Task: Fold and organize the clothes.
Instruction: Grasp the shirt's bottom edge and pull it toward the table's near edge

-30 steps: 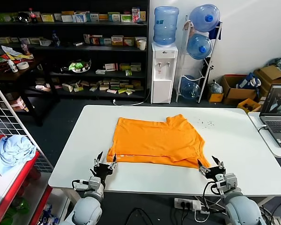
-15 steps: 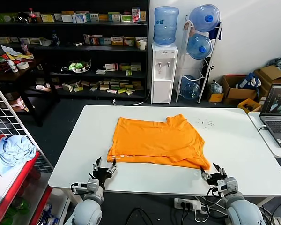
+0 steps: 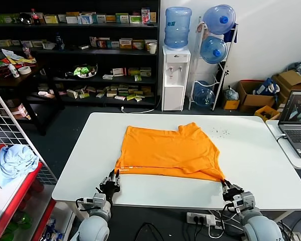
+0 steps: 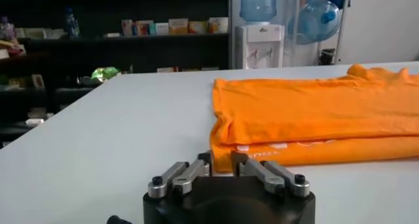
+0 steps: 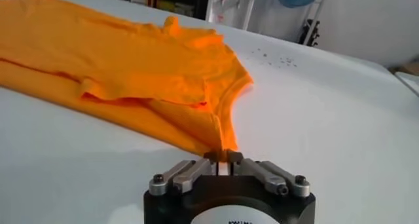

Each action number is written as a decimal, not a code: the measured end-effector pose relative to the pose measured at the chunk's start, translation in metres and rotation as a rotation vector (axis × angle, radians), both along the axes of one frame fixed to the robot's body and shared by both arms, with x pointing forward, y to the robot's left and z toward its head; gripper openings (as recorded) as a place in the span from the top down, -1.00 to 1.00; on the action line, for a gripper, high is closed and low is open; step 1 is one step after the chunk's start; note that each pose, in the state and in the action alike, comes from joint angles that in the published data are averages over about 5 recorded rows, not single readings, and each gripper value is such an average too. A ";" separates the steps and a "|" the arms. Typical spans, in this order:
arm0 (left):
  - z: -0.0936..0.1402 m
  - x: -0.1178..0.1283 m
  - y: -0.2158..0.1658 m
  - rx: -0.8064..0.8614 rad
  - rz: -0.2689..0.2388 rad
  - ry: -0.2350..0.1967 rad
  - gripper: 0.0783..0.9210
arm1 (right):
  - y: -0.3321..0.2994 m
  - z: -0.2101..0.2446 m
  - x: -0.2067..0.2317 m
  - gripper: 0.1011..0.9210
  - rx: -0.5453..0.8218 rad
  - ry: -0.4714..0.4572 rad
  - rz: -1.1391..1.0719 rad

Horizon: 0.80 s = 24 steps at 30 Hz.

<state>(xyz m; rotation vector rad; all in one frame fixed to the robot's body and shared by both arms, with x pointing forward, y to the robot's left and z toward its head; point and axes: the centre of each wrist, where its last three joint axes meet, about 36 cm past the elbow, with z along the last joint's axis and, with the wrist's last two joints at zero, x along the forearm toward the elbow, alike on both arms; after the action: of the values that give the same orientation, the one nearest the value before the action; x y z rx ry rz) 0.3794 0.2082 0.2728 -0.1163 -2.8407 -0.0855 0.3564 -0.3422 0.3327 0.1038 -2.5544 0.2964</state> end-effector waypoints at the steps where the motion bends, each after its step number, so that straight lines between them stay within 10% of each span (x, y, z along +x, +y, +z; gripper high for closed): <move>1: 0.000 0.000 0.001 0.001 -0.001 -0.001 0.76 | 0.000 0.001 -0.001 0.94 -0.003 0.001 0.000; 24: 0.024 -0.047 0.013 0.012 -0.032 0.042 0.97 | 0.001 0.028 -0.044 0.94 -0.080 0.030 0.039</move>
<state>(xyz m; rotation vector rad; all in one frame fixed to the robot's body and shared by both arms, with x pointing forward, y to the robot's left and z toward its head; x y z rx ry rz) 0.3326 0.2208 0.2972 -0.1593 -2.7962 -0.1055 0.3119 -0.3416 0.3603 0.1270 -2.5099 0.4082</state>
